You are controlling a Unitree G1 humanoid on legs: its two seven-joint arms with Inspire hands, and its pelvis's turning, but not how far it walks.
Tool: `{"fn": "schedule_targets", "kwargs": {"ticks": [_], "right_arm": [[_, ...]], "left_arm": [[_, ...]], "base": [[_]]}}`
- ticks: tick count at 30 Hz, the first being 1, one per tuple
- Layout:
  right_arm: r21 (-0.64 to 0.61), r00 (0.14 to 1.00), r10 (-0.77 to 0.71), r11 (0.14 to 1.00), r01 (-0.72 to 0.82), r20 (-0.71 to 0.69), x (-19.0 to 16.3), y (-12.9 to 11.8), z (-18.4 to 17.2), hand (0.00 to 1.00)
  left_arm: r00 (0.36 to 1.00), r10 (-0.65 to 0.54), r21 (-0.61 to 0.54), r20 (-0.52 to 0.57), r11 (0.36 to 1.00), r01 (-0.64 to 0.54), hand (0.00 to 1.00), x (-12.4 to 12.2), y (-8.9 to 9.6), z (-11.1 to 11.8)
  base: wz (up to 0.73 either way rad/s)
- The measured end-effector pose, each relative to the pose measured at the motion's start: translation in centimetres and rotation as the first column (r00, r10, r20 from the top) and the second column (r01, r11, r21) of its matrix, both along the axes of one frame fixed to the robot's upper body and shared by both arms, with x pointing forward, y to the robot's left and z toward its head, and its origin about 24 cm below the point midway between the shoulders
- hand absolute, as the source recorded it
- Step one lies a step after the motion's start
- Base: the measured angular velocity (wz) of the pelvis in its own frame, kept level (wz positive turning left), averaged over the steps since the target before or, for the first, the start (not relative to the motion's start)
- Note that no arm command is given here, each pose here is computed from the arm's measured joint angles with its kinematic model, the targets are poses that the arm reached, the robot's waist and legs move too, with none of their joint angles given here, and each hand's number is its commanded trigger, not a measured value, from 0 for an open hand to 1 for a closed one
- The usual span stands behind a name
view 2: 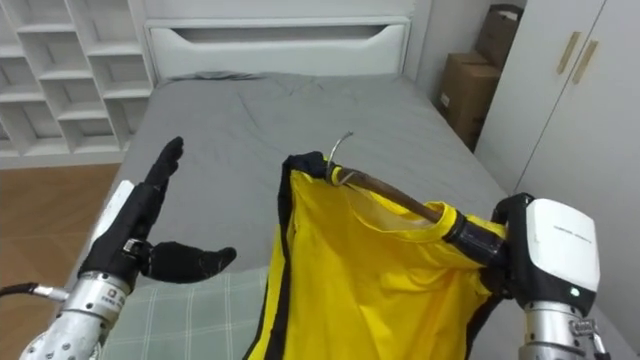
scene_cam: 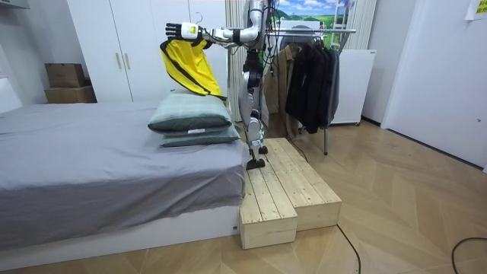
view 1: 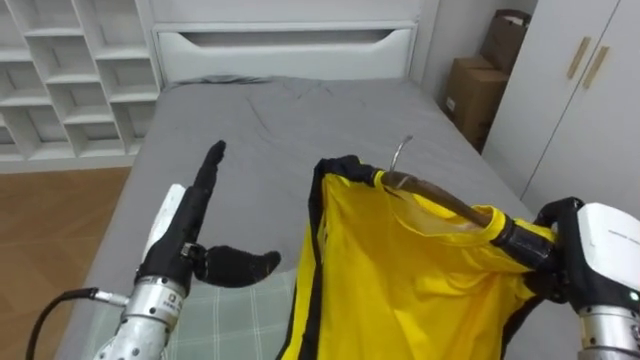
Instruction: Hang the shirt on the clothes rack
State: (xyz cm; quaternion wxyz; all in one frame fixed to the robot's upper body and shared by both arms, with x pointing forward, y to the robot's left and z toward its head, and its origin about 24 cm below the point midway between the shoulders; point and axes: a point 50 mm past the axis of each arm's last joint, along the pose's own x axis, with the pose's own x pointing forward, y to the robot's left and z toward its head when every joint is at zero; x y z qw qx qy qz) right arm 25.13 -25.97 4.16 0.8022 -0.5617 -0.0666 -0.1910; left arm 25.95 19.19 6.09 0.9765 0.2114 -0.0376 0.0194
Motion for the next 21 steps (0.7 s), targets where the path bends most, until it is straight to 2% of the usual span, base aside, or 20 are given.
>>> {"fn": "schedule_targets", "kwargs": {"ticks": [3, 6, 8, 21], "right_arm": [[0.004, 1.000, 0.001, 1.000, -0.001, 0.026, -0.1, -0.3, 0.5, 1.00], [-0.018, 0.997, -0.006, 1.000, 0.008, 0.079, -1.4, -0.7, 1.6, 1.00], [-0.019, 0.996, -0.013, 1.000, 0.015, 0.092, -1.7, -0.9, 1.9, 1.00], [-0.027, 0.996, -0.022, 0.999, 0.025, 0.091, -3.3, -1.2, 1.9, 1.00]], "left_arm": [[0.998, 0.060, 0.000, -0.022, 0.998, -0.060, 0.00, -1.0, 1.4, -1.0], [0.981, 0.161, 0.009, -0.103, 0.987, -0.161, 0.00, -2.5, 3.8, -3.0], [0.972, 0.203, 0.015, -0.117, 0.979, -0.203, 0.00, -3.0, 4.8, -3.3], [0.905, 0.417, -0.013, -0.087, 0.908, -0.420, 0.00, -4.6, 7.8, -3.9]], "base": [[0.00], [-0.01], [0.00], [-0.01]]}}
